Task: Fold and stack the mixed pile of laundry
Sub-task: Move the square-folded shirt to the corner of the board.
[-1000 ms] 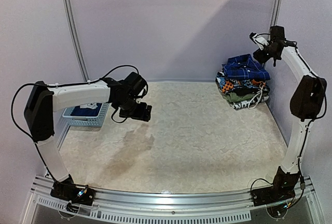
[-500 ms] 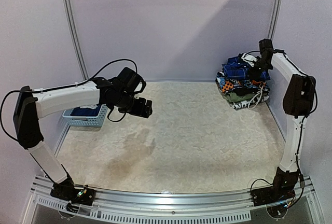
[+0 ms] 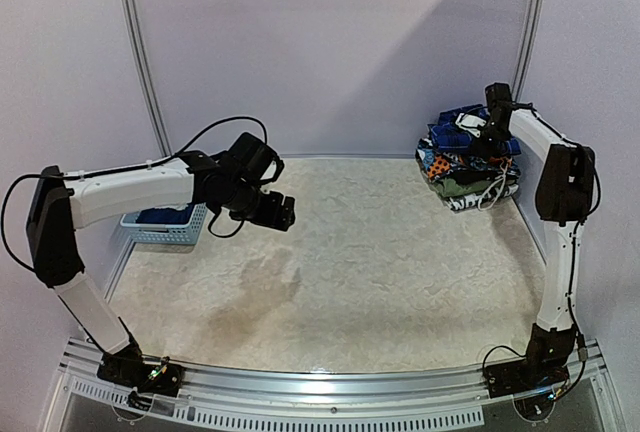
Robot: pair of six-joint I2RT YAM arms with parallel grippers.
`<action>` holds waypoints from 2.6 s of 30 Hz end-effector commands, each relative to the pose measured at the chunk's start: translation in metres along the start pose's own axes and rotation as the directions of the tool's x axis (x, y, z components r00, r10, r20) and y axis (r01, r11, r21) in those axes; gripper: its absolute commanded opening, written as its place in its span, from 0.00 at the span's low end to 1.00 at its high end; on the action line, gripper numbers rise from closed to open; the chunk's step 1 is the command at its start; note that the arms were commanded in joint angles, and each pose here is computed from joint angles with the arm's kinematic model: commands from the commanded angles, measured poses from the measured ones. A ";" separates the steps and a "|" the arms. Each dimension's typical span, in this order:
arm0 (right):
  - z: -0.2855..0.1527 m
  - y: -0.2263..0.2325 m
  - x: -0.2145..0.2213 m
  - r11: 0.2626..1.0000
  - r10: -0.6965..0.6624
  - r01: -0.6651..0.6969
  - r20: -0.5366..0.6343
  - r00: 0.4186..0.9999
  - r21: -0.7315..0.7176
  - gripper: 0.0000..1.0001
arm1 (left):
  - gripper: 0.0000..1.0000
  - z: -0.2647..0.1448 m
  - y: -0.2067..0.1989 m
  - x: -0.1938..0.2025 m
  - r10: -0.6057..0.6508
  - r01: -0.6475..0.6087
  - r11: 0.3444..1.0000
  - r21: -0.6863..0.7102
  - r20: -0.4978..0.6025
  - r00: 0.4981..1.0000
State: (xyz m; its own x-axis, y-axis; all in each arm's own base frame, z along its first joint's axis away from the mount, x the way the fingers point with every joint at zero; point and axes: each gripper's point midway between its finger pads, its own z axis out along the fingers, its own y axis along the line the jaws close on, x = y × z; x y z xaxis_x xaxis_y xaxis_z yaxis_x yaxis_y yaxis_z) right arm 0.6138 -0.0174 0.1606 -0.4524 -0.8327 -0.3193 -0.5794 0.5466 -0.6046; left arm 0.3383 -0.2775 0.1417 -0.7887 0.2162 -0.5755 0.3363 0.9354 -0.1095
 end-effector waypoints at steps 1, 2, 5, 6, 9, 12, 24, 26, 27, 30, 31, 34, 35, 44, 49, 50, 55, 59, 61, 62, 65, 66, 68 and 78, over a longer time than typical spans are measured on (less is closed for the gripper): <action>0.017 -0.010 0.007 0.998 -0.022 0.025 -0.043 0.999 0.061 0.69 | 0.89 0.003 -0.009 0.002 0.026 -0.026 1.000 0.011 -0.009 1.000; 0.019 -0.011 0.008 0.997 -0.023 0.027 -0.048 0.999 0.072 0.66 | 0.89 0.004 -0.009 0.002 0.027 -0.026 1.000 0.010 -0.009 1.000; 0.020 -0.015 0.009 0.996 -0.025 0.029 -0.055 0.998 0.088 0.43 | 0.89 0.005 -0.009 0.004 0.026 -0.025 1.000 0.009 -0.014 1.000; 0.017 -0.016 0.008 0.996 -0.022 0.027 -0.055 0.998 0.089 0.34 | 0.89 0.005 -0.009 0.004 0.026 -0.026 1.000 0.008 -0.016 1.000; 0.005 -0.017 0.007 0.996 -0.004 0.008 -0.045 0.999 0.091 0.23 | 0.89 0.004 -0.009 0.006 0.027 -0.027 1.000 0.008 -0.019 0.999; -0.020 -0.024 0.006 0.992 0.001 0.002 -0.029 1.000 0.126 0.19 | 0.89 0.006 -0.009 0.009 0.027 -0.027 1.000 0.012 -0.021 0.999; -0.063 -0.018 0.017 0.990 0.050 -0.045 -0.033 0.998 0.136 0.11 | 0.89 0.004 -0.015 0.012 0.033 -0.032 0.999 0.036 -0.017 0.999; -0.068 -0.020 0.018 0.989 0.053 -0.048 -0.035 0.998 0.143 0.11 | 0.89 0.004 -0.014 0.013 0.034 -0.034 0.999 0.033 -0.017 0.999; -0.069 -0.019 0.019 0.989 0.056 -0.050 -0.037 0.998 0.141 0.11 | 0.89 0.004 -0.014 0.014 0.034 -0.034 0.999 0.033 -0.020 0.999; -0.068 -0.012 0.021 0.990 0.056 -0.051 -0.033 0.998 0.131 0.13 | 0.89 0.003 -0.014 0.015 0.033 -0.032 0.999 0.032 -0.019 0.999; -0.067 -0.012 0.023 0.990 0.049 -0.043 -0.037 0.998 0.138 0.21 | 0.89 0.004 -0.014 0.016 0.034 -0.033 0.999 0.034 -0.020 0.999; -0.054 -0.018 0.026 0.984 0.025 -0.014 -0.062 0.998 0.177 0.47 | 0.89 0.004 -0.017 0.015 0.035 -0.034 0.999 0.039 -0.019 0.999; -0.051 -0.021 0.026 0.982 0.019 -0.005 -0.072 0.997 0.190 0.50 | 0.89 0.003 -0.018 0.015 0.036 -0.036 0.999 0.040 -0.018 0.999; -0.013 -0.023 0.022 0.985 -0.047 0.063 -0.101 0.994 0.161 0.54 | 0.89 0.003 -0.016 0.020 0.035 -0.035 0.999 0.028 -0.025 0.999; 0.007 -0.022 0.019 0.987 -0.048 0.064 -0.106 0.993 0.146 0.50 | 0.89 0.003 -0.017 0.019 0.038 -0.037 0.999 0.024 -0.026 0.999; 0.011 -0.020 0.020 0.988 -0.051 0.066 -0.109 0.993 0.138 0.47 | 0.89 0.003 -0.017 0.020 0.040 -0.039 0.999 0.023 -0.028 0.999; 0.015 -0.012 0.022 0.992 -0.069 0.080 -0.110 0.992 0.099 0.14 | 0.89 0.004 -0.017 0.020 0.039 -0.038 0.999 0.021 -0.030 0.999; 0.005 -0.005 0.024 0.996 -0.063 0.070 -0.114 0.991 0.061 0.00 | 0.89 0.006 -0.017 0.022 0.040 -0.039 0.999 0.021 -0.038 0.998; -0.007 -0.006 0.025 0.997 -0.048 0.055 -0.115 0.992 0.059 0.00 | 0.89 0.006 -0.017 0.021 0.041 -0.041 0.999 0.023 -0.037 0.998; -0.016 -0.008 0.024 0.997 -0.042 0.050 -0.109 0.993 0.067 0.00 | 0.89 0.006 -0.017 0.021 0.042 -0.041 0.999 0.023 -0.036 0.998; -0.041 -0.016 0.021 0.995 -0.018 0.027 -0.093 0.995 0.092 0.00 | 0.89 0.007 -0.018 0.020 0.044 -0.043 0.999 0.027 -0.034 0.998; -0.049 -0.018 0.021 0.995 -0.010 0.019 -0.090 0.996 0.098 0.00 | 0.89 0.008 -0.019 0.021 0.046 -0.045 0.999 0.028 -0.036 0.998; -0.058 -0.019 0.020 0.995 0.000 0.008 -0.087 0.996 0.100 0.00 | 0.89 0.010 -0.020 0.021 0.048 -0.046 0.998 0.033 -0.039 0.998; -0.059 -0.015 0.029 0.993 0.016 -0.003 -0.107 0.994 0.117 0.00 | 0.89 0.006 -0.017 0.022 0.051 -0.051 0.998 0.025 -0.033 0.998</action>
State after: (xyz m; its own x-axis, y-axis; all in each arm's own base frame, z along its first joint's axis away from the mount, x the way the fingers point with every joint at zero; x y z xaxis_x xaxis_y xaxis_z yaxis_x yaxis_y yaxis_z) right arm 0.5833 -0.0418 0.1918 -0.5113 -0.8265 -0.2355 -0.5165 0.5146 -0.6844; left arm 0.3238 -0.2873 0.1256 -0.7970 0.2519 -0.5489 0.3685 0.9229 -0.1115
